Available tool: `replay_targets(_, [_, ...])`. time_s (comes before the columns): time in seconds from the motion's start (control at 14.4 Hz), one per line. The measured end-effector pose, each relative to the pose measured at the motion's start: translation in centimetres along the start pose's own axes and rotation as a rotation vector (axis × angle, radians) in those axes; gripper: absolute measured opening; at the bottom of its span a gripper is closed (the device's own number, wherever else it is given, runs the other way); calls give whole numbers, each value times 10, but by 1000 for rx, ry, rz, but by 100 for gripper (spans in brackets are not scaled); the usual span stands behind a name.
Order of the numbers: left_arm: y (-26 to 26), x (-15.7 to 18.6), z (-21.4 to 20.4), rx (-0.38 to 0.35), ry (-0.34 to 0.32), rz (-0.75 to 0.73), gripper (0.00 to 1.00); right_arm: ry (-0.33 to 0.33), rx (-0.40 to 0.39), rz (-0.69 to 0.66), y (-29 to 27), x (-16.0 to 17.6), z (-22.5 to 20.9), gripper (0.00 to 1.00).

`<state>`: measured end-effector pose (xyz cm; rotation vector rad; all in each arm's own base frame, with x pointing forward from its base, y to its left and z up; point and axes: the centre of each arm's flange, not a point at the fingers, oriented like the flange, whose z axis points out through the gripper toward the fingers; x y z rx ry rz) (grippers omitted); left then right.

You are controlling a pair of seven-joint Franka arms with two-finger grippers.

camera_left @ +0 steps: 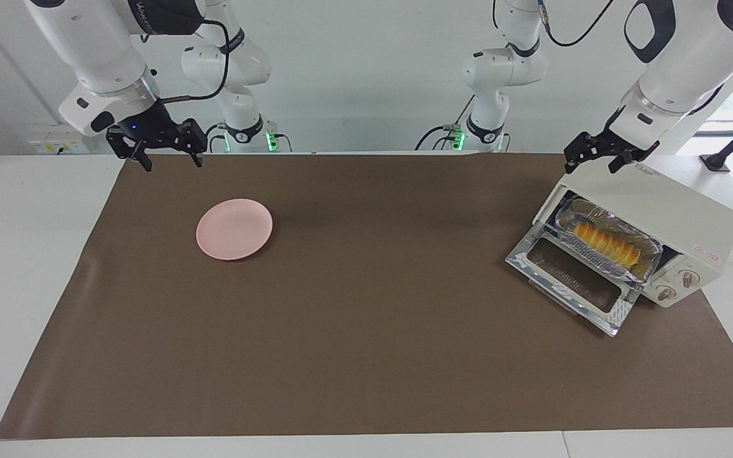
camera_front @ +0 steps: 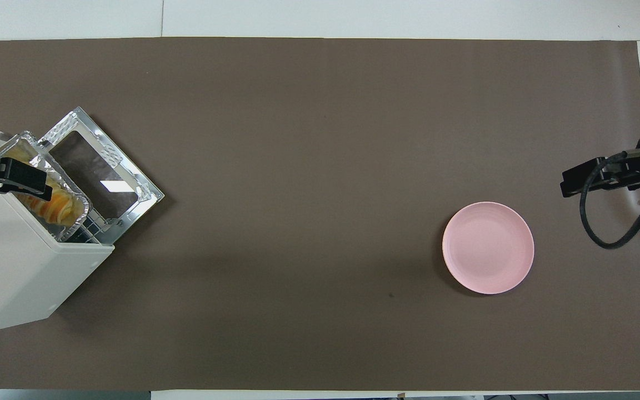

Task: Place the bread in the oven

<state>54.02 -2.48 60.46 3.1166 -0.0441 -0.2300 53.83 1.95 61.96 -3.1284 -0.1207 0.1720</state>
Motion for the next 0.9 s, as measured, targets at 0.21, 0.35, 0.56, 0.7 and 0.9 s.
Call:
replay_targets(0.21, [15,4,-4,2,43,1,100,0,0,0,0,0,0,100])
replay_targets(0.35, [21,6,-6,2,64,9,100,0,0,0,0,0,0,100])
replay_targets(0.56, [19,6,-7,2,70,7,100,0,0,0,0,0,0,100])
replay_targets(0.7, [19,7,-7,2,75,10,100,0,0,0,0,0,0,100])
replay_targets(0.9, [19,8,-8,2,85,17,100,0,0,0,0,0,0,100])
